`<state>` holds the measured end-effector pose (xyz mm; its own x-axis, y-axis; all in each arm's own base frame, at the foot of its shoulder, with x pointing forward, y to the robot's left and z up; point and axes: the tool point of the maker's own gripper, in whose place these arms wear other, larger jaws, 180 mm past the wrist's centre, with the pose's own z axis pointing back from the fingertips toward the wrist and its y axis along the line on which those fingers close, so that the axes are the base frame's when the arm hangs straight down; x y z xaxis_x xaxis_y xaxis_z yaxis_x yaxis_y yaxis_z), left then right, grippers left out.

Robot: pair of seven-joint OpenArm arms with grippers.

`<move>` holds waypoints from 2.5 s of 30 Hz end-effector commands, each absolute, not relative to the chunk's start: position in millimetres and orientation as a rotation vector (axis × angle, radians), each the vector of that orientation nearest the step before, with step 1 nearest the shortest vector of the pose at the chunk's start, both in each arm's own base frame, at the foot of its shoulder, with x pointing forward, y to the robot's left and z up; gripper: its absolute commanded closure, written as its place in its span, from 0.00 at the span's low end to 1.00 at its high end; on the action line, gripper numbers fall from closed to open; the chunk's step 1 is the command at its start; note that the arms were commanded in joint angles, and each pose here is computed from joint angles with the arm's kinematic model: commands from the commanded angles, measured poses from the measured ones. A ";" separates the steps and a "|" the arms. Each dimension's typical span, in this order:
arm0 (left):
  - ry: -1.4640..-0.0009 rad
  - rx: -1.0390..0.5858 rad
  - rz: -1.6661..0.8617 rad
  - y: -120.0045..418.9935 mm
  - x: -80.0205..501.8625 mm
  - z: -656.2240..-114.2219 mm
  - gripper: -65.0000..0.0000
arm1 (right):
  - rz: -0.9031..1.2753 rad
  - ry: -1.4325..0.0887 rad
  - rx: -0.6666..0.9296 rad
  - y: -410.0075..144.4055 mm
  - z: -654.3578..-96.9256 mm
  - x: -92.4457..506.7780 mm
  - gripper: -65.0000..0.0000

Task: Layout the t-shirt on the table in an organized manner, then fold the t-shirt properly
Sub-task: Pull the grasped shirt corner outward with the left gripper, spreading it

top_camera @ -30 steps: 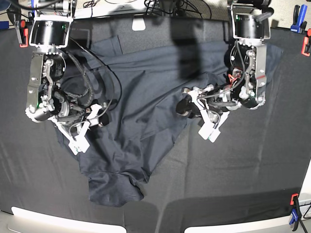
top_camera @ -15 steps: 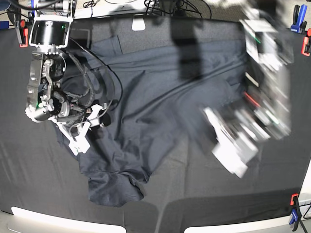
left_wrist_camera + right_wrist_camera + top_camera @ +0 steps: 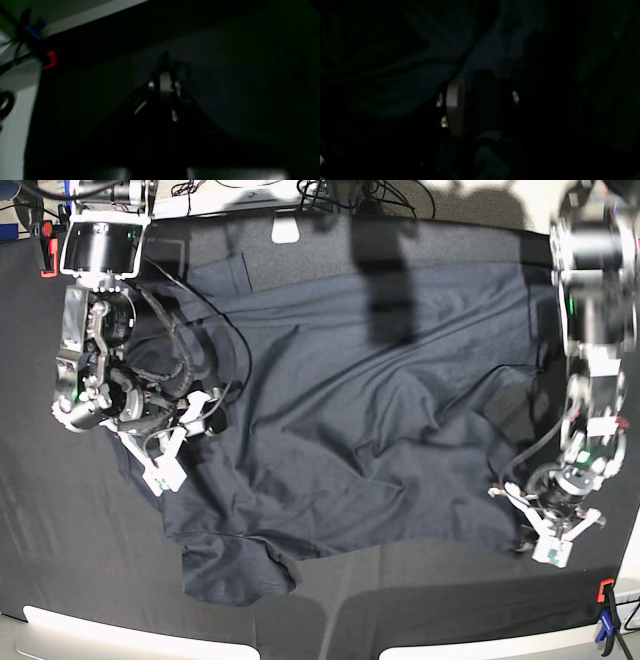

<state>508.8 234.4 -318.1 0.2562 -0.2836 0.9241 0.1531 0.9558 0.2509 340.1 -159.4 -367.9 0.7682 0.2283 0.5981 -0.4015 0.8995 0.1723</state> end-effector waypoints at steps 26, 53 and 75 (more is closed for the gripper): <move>-1.437 0.225 -0.211 267.9 583.7 -220.7 0.68 | 0.360 -0.649 0.251 -168.1 -355.5 351.9 0.65; -1.449 0.100 -0.237 272.2 576.9 -216.5 0.68 | 0.360 -0.650 0.254 -167.7 -355.3 351.9 0.65; -1.286 -0.094 -0.059 270.9 569.1 -244.7 0.69 | 0.359 -0.655 0.255 -167.4 -354.6 352.6 0.65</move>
